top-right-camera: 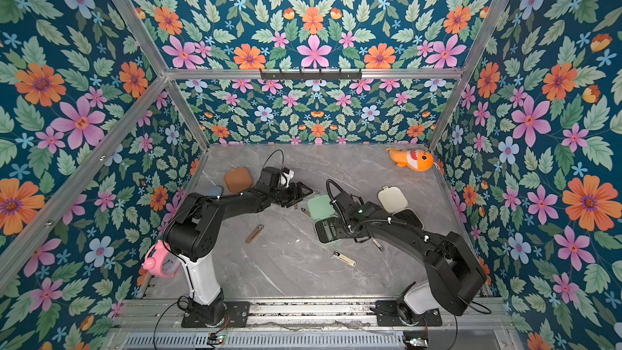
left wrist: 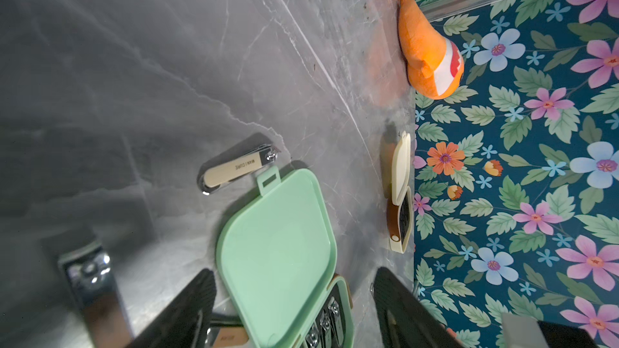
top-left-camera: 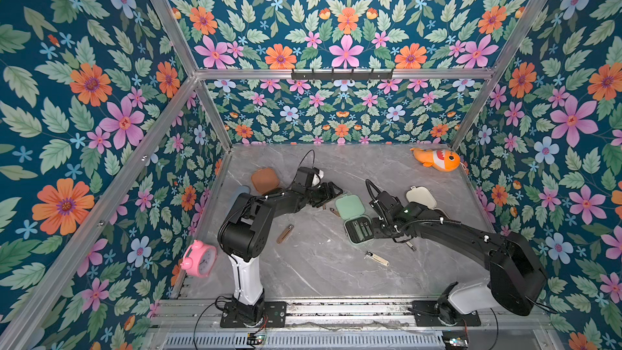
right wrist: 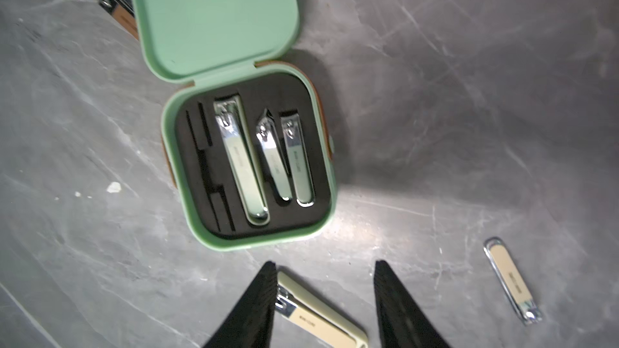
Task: Organize nail clipper sets
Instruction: Adjust the storage box at the center of the board.
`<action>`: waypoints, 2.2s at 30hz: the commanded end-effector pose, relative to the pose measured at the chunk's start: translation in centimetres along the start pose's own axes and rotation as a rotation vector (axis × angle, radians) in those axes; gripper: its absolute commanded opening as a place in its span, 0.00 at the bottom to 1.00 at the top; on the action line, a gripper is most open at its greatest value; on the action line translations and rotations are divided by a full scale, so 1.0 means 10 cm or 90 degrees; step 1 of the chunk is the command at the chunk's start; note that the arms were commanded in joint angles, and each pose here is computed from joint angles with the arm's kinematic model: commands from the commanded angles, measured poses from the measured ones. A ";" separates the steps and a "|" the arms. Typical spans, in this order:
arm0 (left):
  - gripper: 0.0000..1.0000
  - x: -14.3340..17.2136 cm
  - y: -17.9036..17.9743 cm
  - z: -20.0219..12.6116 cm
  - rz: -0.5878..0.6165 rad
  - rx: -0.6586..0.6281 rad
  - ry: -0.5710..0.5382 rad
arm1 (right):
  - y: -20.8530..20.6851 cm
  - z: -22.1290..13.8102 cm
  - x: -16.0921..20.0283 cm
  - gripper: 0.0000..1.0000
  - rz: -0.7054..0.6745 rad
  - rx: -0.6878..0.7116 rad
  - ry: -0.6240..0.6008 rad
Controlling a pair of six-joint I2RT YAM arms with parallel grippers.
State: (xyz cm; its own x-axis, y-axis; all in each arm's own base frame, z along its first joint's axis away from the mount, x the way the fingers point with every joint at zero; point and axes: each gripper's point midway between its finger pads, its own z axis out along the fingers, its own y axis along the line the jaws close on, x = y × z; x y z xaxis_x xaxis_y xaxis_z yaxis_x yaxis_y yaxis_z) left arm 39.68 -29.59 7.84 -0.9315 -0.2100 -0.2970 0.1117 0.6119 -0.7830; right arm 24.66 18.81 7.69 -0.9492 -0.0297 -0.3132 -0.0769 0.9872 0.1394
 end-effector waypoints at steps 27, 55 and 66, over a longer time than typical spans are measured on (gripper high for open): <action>0.77 0.39 0.35 0.31 0.081 0.016 0.151 | -0.12 0.44 0.28 0.54 0.041 0.032 0.073; 0.78 0.14 0.44 0.13 0.079 -0.095 0.080 | -0.15 0.49 0.20 0.54 0.041 0.030 0.076; 0.78 0.03 0.45 0.25 0.083 -0.091 0.068 | -0.17 0.25 0.05 0.50 0.096 -0.028 0.048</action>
State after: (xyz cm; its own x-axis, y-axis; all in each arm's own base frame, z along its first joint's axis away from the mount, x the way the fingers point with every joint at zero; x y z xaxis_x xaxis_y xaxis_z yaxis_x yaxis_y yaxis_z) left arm 41.42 -30.00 4.75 -0.9264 -0.0411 -0.3744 0.2499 0.6765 -0.6927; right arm 25.36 17.25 4.10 -0.9709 0.0841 -0.2243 0.0423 0.9818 0.1851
